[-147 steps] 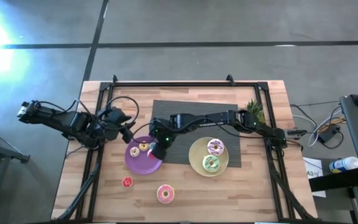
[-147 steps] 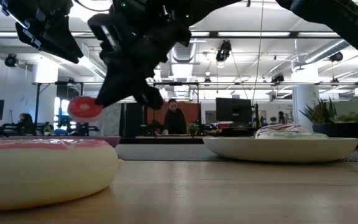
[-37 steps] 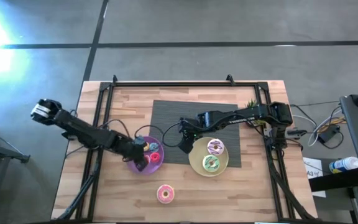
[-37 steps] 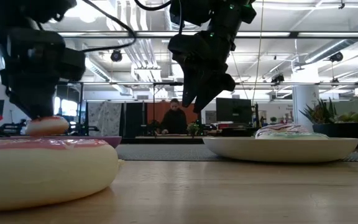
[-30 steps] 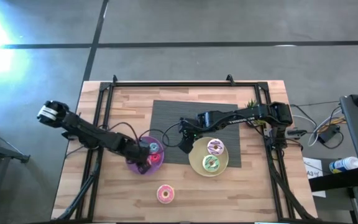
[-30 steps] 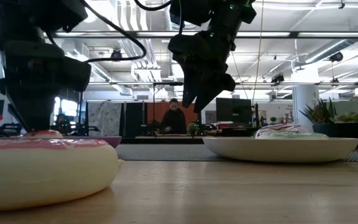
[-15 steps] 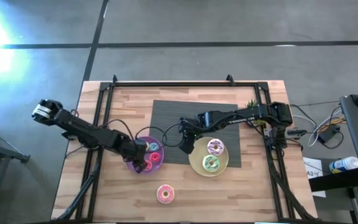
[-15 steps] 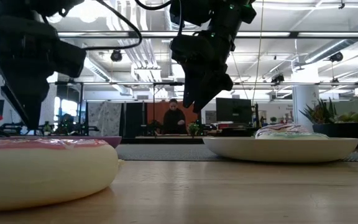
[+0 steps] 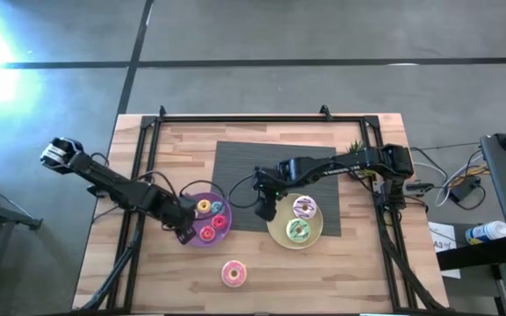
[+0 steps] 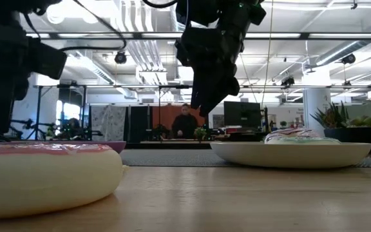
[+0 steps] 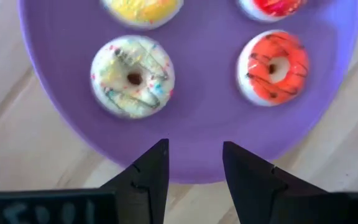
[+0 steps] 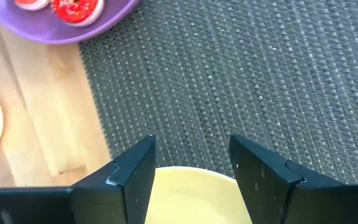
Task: Pick & Place donuts
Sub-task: Put the large pink donut on the brown plate
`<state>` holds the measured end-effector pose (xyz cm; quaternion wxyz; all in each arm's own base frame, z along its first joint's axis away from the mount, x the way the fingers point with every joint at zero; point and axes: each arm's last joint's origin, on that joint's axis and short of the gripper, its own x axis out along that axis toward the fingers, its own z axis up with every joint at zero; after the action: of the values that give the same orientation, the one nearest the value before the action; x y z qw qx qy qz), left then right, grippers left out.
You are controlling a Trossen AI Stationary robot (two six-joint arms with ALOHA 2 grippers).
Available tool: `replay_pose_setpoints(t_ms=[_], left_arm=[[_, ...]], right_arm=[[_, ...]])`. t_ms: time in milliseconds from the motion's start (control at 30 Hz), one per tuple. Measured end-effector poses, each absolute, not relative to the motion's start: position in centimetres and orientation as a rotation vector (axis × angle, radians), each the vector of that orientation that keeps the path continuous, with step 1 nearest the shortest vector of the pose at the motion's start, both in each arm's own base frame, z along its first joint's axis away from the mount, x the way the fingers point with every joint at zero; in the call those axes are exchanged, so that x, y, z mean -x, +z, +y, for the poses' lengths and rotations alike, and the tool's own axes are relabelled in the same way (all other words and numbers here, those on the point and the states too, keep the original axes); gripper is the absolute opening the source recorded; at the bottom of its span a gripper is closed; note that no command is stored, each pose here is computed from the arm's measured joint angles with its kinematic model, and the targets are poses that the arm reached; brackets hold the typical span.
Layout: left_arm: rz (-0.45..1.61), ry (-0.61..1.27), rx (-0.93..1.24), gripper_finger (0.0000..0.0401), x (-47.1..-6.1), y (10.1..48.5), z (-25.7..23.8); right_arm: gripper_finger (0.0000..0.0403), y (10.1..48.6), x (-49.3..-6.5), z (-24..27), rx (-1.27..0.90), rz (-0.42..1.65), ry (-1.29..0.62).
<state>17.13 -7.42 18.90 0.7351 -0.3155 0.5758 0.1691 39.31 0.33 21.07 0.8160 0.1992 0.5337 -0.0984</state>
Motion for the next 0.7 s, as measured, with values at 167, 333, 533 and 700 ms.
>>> replay_pose_setpoints(t_ms=[167,333,533,700], left_arm=[[1.224,0.284,0.667,0.0124,-17.0,19.2,-8.0],[1.18,0.251,0.634,0.0124,-17.0,19.6,-8.5],[1.163,0.208,0.546,0.0124,-16.6,19.7,-9.2],[1.075,0.187,0.555,0.0124,-17.2,20.3,-9.6]], right_arm=[[0.0194,21.1,-39.3,1.0,-0.413,1.141,-0.188],[0.0194,21.1,-39.3,2.1,-0.405,1.146,-0.166],[0.0194,21.3,-39.6,3.9,-0.402,1.125,-0.015],[0.0194,20.3,-40.2,4.1,-0.429,1.125,-0.005]])
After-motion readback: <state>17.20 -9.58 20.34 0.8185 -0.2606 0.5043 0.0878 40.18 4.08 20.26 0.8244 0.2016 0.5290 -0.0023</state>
